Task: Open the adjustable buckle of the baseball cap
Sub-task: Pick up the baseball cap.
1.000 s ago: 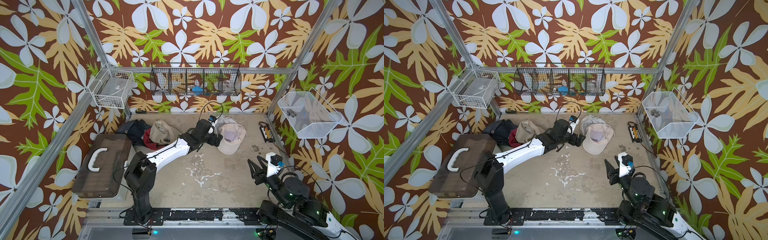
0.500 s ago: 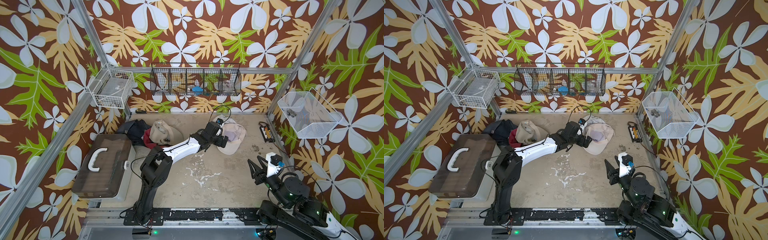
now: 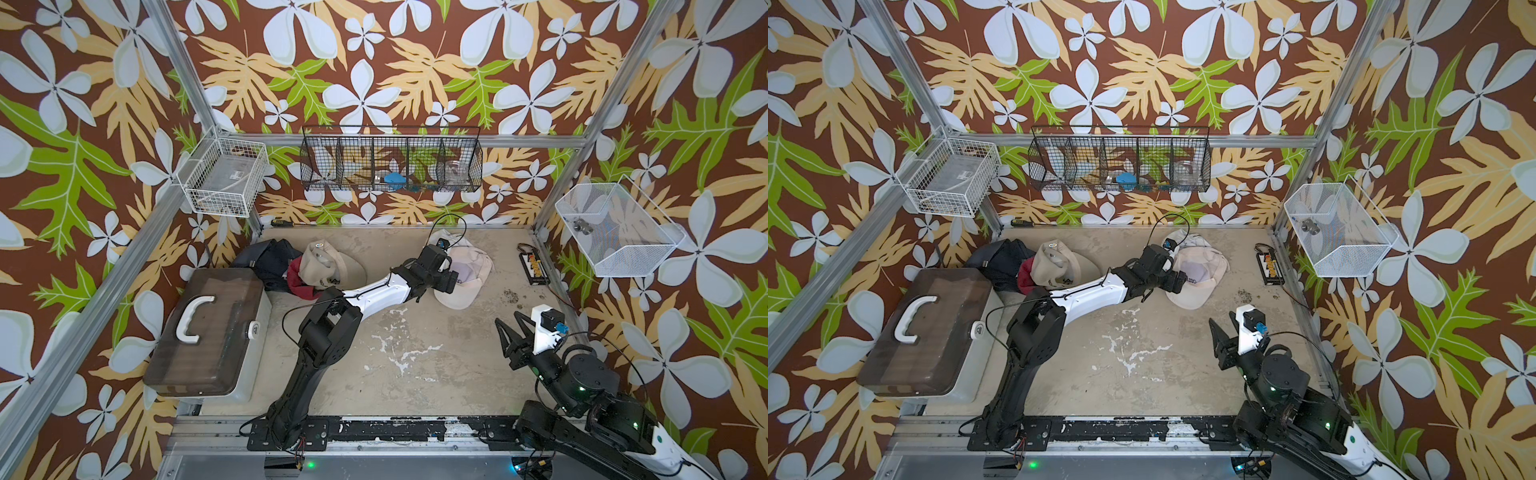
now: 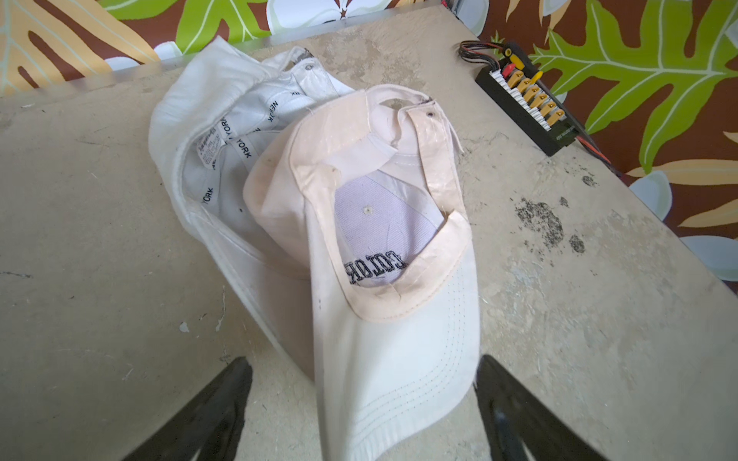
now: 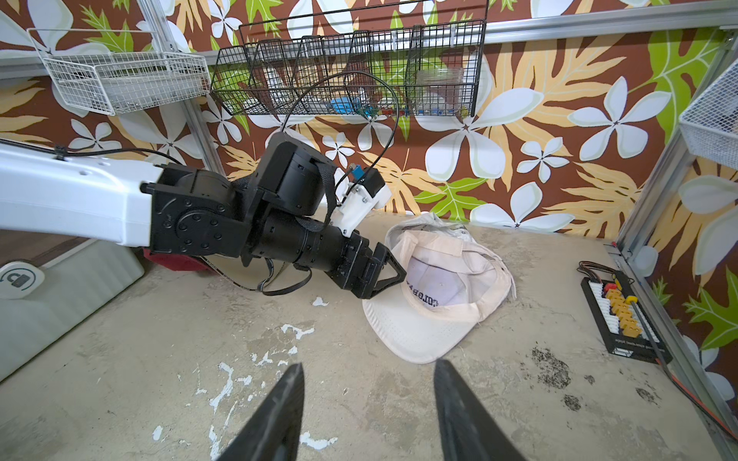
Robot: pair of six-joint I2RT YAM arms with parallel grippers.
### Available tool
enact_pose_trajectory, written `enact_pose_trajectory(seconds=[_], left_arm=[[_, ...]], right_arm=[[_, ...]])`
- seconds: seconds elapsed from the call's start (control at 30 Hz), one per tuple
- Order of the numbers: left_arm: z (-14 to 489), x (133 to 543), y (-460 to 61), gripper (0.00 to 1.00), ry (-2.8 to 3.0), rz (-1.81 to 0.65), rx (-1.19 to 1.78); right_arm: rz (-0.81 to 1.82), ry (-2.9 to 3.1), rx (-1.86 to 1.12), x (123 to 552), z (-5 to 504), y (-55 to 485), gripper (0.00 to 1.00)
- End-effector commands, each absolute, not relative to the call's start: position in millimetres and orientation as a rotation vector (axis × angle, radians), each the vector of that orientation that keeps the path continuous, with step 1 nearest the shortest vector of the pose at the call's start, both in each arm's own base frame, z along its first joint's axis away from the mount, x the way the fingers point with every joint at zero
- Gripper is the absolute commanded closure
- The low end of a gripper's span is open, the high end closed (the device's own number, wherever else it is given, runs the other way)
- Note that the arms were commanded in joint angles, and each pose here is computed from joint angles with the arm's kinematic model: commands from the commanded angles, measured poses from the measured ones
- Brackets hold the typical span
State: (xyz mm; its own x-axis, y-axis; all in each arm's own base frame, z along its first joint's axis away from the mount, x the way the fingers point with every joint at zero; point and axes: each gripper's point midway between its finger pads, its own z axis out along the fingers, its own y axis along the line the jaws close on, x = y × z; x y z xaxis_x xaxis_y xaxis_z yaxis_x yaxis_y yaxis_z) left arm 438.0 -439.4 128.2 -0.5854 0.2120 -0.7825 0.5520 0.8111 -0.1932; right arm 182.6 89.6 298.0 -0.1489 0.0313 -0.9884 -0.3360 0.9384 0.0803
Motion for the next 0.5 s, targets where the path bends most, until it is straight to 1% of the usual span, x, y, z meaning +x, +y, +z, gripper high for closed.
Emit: enact_pose_trajectory(seconds=[0.0, 0.07, 0.13, 0.2, 0.33, 0.47], left_arm=[[122, 442, -440, 0.15, 2.196, -0.515, 0.559], [116, 443, -441, 0.18, 2.204, -0.512, 0.559], [111, 443, -443, 0.24, 2.213, -0.516, 0.561], [108, 443, -444, 0.35, 2.218, -0.520, 0.563], [108, 443, -444, 0.65, 2.218, -0.524, 0.565], [110, 442, -445, 0.83, 2.216, -0.523, 0.576]], right_arm=[[0.325, 1.690, -0.224, 183, 299, 89, 0.46], [0.328, 1.686, -0.222, 182, 300, 88, 0.46], [0.328, 1.686, -0.222, 182, 299, 88, 0.46], [0.329, 1.685, -0.221, 182, 299, 88, 0.46], [0.329, 1.682, -0.217, 182, 300, 87, 0.46], [0.328, 1.684, -0.217, 182, 300, 87, 0.46]])
